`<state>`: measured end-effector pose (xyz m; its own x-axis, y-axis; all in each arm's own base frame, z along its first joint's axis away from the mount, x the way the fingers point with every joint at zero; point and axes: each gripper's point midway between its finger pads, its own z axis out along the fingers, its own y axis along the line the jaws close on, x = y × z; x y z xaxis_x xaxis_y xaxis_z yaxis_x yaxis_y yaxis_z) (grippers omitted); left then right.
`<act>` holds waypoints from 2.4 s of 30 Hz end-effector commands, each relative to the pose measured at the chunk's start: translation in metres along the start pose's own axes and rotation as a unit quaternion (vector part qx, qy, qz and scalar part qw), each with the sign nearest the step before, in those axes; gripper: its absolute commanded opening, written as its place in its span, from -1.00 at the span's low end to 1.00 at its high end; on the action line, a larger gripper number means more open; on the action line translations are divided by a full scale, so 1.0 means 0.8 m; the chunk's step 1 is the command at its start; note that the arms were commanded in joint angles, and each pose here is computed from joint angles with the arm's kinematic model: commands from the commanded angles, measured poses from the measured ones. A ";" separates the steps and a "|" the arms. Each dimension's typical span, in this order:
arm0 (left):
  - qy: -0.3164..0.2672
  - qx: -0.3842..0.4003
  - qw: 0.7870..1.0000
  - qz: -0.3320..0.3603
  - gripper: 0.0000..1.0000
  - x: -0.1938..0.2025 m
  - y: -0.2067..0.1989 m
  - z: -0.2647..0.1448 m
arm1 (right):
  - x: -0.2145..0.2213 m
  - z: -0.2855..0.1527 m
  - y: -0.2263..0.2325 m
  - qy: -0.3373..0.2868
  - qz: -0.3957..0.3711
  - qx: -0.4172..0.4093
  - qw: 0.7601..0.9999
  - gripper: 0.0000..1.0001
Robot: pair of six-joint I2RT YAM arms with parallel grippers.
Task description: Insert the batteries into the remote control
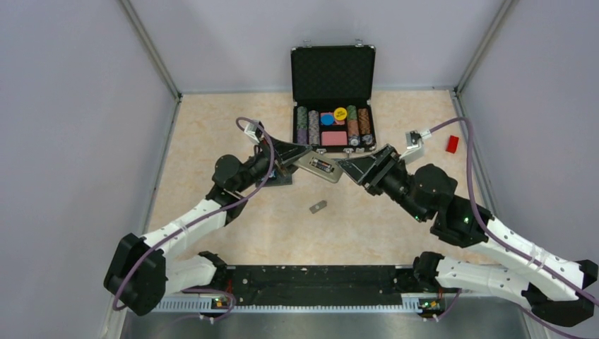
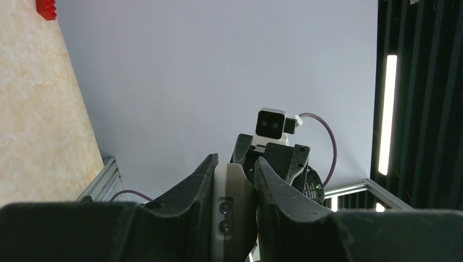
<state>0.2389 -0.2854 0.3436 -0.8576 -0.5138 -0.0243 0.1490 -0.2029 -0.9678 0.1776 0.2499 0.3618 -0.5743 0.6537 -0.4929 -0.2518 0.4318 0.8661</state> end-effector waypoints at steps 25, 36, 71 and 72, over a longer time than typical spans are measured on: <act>-0.017 0.065 0.996 0.051 -1.00 0.006 -0.068 -0.010 | 0.031 0.018 0.007 0.054 0.029 -0.019 0.998 0.12; -0.013 0.076 0.994 0.073 -1.00 0.013 -0.078 -0.017 | 0.044 0.034 0.004 0.087 0.066 -0.047 0.993 0.01; -0.057 0.036 0.996 0.055 -1.00 -0.012 -0.037 -0.010 | 0.018 0.017 0.028 0.065 0.053 -0.079 0.993 0.57; -0.056 0.036 0.996 0.055 -1.00 -0.011 -0.037 -0.010 | 0.015 0.016 0.025 0.058 0.057 -0.075 0.994 0.56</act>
<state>0.2400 -0.2700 0.3629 -0.7832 -0.6162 -0.0833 0.2428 -0.1798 -0.9533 0.1692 0.2937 0.3440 -0.7533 0.5307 -0.3885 -0.2697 0.2894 0.9184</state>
